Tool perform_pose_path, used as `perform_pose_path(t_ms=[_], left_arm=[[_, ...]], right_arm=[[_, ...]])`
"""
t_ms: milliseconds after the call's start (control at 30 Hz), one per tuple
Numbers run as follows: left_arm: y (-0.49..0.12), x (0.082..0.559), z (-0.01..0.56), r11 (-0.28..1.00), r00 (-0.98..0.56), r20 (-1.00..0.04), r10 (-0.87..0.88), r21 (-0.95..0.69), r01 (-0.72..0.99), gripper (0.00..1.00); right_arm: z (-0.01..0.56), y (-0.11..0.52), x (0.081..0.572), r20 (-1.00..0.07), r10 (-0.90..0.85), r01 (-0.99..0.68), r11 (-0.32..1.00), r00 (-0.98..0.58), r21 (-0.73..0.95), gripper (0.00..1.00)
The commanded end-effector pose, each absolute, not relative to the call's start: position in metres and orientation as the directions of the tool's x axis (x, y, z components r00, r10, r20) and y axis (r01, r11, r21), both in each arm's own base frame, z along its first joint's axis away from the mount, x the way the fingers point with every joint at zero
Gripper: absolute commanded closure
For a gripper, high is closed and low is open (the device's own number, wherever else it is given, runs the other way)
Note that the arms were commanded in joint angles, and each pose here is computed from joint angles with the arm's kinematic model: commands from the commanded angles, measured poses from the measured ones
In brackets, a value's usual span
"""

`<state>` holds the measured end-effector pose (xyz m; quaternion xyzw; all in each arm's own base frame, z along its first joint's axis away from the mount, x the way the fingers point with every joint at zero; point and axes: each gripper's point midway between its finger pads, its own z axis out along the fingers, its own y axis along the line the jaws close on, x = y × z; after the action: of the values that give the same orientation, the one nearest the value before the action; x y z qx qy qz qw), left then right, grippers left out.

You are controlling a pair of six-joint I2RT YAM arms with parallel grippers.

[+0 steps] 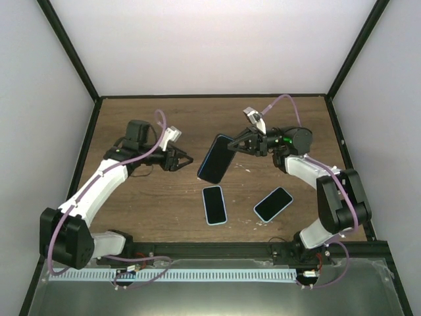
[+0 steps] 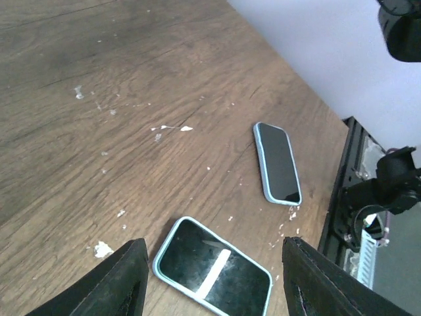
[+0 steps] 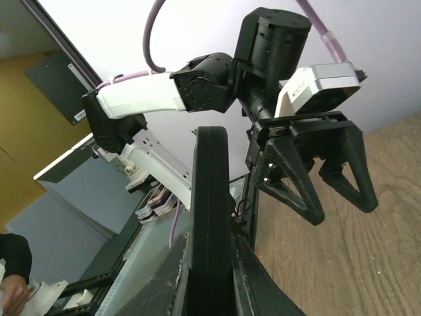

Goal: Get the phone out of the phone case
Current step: Remove the phone case from the phone.

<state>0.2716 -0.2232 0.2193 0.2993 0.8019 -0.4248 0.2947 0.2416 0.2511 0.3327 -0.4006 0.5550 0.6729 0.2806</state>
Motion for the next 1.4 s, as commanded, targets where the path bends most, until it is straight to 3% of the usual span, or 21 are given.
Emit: perform_pose_path(t_ms=[0, 233, 367, 800, 1367], left_arm=[[-0.220, 0.277, 0.217, 0.487, -0.633, -0.737, 0.238, -0.473, 0.734, 0.43], [-0.229, 0.223, 0.268, 0.167, -0.575, -0.797, 0.185, -0.551, 0.818, 0.34], [-0.230, 0.209, 0.275, 0.101, -0.577, -0.795, 0.187, -0.568, 0.817, 0.33], [-0.252, 0.200, 0.262, 0.108, -0.560, -0.786, 0.262, -0.553, 0.826, 0.36], [-0.247, 0.229, 0.230, 0.284, -0.573, -0.770, 0.280, -0.504, 0.816, 0.42]], right_arm=[[0.349, 0.251, 0.231, -0.879, -0.044, -0.847, -0.246, -0.475, 0.471, 0.99], [0.347, 0.246, 0.250, -0.859, -0.021, -0.838, -0.208, -0.512, 0.505, 0.99], [0.348, 0.245, 0.256, -0.850, -0.005, -0.834, -0.195, -0.526, 0.517, 0.99], [0.350, 0.245, 0.251, -0.857, -0.002, -0.839, -0.202, -0.515, 0.505, 0.99], [0.366, 0.254, 0.214, -0.901, -0.022, -0.860, -0.287, -0.434, 0.422, 0.99]])
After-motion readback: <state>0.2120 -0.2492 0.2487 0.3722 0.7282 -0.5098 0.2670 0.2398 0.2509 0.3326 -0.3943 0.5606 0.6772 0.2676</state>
